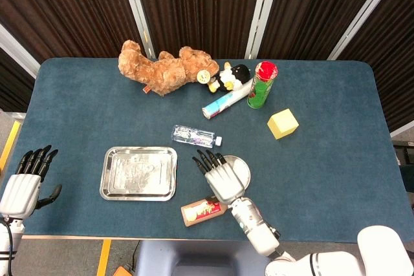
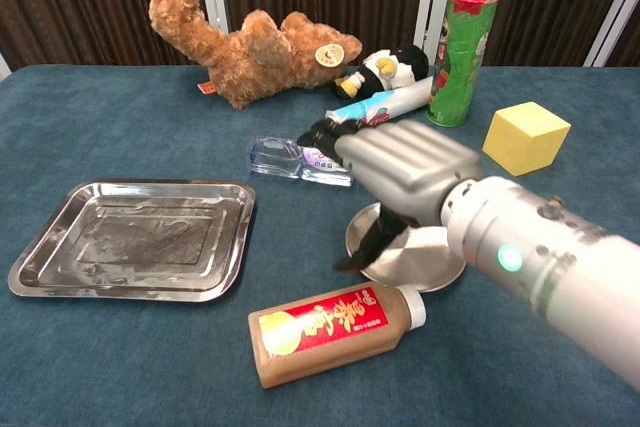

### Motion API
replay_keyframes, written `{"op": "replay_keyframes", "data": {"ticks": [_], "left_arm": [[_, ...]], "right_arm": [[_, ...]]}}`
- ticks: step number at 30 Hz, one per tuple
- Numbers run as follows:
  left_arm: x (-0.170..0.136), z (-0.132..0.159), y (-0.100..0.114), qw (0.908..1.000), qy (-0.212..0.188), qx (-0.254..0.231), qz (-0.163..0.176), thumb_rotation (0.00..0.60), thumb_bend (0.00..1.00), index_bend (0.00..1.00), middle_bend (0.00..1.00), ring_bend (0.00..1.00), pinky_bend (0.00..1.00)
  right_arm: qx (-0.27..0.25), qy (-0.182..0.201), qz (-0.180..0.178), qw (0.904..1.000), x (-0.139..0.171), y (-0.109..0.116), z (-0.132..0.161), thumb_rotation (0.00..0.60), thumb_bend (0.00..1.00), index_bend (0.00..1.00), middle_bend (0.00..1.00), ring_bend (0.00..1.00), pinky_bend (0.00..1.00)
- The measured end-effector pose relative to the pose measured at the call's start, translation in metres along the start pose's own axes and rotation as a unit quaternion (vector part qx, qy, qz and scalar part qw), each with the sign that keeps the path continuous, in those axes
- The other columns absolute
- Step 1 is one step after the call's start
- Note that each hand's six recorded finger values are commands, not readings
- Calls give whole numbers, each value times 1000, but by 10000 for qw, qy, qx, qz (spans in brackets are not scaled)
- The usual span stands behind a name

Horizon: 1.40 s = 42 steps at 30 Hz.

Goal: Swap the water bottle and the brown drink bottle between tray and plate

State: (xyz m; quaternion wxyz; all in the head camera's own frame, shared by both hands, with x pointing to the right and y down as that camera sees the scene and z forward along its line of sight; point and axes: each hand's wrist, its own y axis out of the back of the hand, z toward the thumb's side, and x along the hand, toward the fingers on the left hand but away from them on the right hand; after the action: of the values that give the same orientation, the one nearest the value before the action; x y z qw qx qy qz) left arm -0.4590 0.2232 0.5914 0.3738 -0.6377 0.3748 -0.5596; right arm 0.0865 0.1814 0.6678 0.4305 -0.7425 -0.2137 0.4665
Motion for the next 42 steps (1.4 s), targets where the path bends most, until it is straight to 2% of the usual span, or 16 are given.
{"op": "replay_keyframes", "data": {"ticks": [7,13,19,21,24,26,28,31,33,42], "left_arm": [[6,-2,-6,9999,49,45,-96,600,372,0,0,0,48],[11,-7,-9,9997,165,83,-136,600,373,0,0,0,48],[15,-13,-12,9993,276,92,-216,600,373,0,0,0,48],[17,-15,-12,9993,301,95,-220,600,373,0,0,0,48],[17,-16,-12,9992,319,89,-222,600,373,0,0,0,48],[18,-17,-13,9991,340,89,-230,600,373,0,0,0,48],[18,-17,-13,9991,349,88,-236,600,372,0,0,0,48],[19,-17,-13,9991,346,89,-241,600,372,0,0,0,48],[18,-17,-13,9991,343,90,-250,600,372,0,0,0,48],[18,-15,-13,9991,323,108,-236,600,372,0,0,0,48]], "right_arm": [[33,-721,-168,9973,-62,8,-19,600,181,0,91,16,214],[185,-1015,-104,9946,-109,4,-10,600,184,0,92,16,209],[465,-1308,22,9903,-138,-8,-9,600,214,3,101,16,208],[548,-1372,61,9890,-144,-12,-9,600,228,34,132,16,208],[630,-1448,129,9874,-152,-19,-9,600,275,173,230,50,224],[634,-1474,180,9869,-156,-22,-10,600,306,256,280,94,259],[602,-1521,206,9863,-160,-23,-12,600,324,350,345,172,349],[530,-1575,175,9859,-162,-22,-16,600,343,561,528,454,658],[474,-1587,145,9861,-163,-21,-17,600,350,657,605,571,786],[415,-1586,-83,9864,-163,-15,-22,600,365,863,785,767,908]]}}
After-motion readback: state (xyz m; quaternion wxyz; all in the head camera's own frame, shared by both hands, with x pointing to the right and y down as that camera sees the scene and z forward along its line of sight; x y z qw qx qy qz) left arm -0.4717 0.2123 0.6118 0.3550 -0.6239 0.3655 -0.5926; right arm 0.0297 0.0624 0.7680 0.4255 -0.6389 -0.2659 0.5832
